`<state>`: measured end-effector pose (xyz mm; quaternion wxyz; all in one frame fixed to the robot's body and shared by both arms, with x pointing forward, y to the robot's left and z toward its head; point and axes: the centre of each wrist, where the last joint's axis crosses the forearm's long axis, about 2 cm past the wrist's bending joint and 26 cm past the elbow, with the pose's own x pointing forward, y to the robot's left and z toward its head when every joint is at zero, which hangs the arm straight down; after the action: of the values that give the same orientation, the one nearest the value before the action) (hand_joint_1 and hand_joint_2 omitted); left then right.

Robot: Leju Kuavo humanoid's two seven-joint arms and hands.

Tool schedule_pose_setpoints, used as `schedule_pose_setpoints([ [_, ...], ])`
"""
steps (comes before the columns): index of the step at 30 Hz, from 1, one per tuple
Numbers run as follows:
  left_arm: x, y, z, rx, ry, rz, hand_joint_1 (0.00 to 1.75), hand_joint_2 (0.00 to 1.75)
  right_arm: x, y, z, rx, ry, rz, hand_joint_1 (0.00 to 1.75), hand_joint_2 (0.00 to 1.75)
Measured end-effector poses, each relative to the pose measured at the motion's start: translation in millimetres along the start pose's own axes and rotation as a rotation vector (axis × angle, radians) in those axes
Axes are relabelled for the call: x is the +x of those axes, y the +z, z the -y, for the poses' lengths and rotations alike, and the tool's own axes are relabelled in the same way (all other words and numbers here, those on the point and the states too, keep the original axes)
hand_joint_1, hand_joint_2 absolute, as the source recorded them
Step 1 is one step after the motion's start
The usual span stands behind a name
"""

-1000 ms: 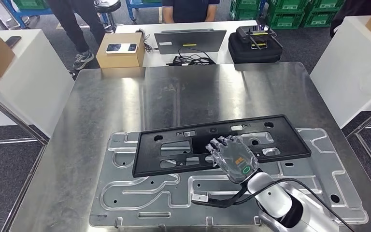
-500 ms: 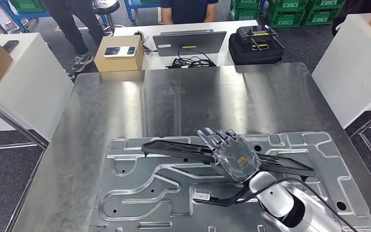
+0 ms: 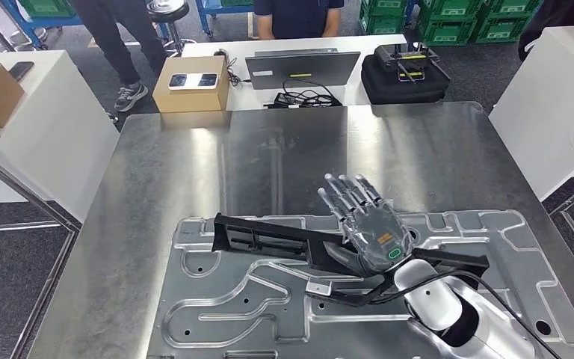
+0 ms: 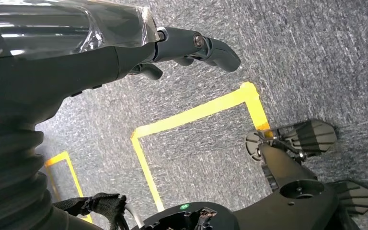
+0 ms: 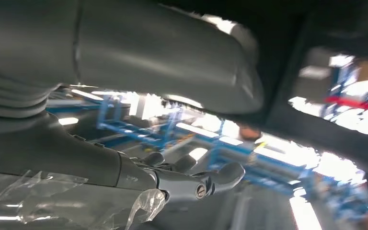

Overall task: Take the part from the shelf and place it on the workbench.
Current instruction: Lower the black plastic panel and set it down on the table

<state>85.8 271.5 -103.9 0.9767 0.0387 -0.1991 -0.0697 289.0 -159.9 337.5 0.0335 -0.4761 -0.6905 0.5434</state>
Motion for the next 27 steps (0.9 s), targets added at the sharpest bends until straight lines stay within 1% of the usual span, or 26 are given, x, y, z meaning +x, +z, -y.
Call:
schedule_pose_setpoints([
  [2, 0, 0, 0, 0.004, 0.002, -0.004, 0.00, 1.75, -7, 0, 3, -0.022, 0.010, -0.033, 0.00, 0.00],
  [5, -1, 0, -1, 0.005, 0.004, -0.007, 0.00, 1.75, -15, 1, 5, -0.027, 0.016, -0.038, 0.00, 0.00],
  [10, 0, 0, 0, -0.001, 0.005, -0.006, 0.00, 1.75, -14, 2, 5, 0.008, 0.010, -0.013, 0.00, 0.00],
  [14, 0, 0, -2, 0.001, 0.007, -0.002, 0.00, 0.00, -16, 1, 5, 0.010, 0.006, -0.021, 0.00, 0.00],
  [21, 1, -1, -5, -0.001, 0.007, -0.005, 0.00, 0.00, -14, 3, 3, 0.043, -0.026, 0.003, 0.00, 0.00],
  [27, -1, 0, -4, -0.003, -0.001, 0.000, 0.00, 0.00, -4, 8, -3, 0.075, -0.051, 0.032, 0.00, 0.00],
])
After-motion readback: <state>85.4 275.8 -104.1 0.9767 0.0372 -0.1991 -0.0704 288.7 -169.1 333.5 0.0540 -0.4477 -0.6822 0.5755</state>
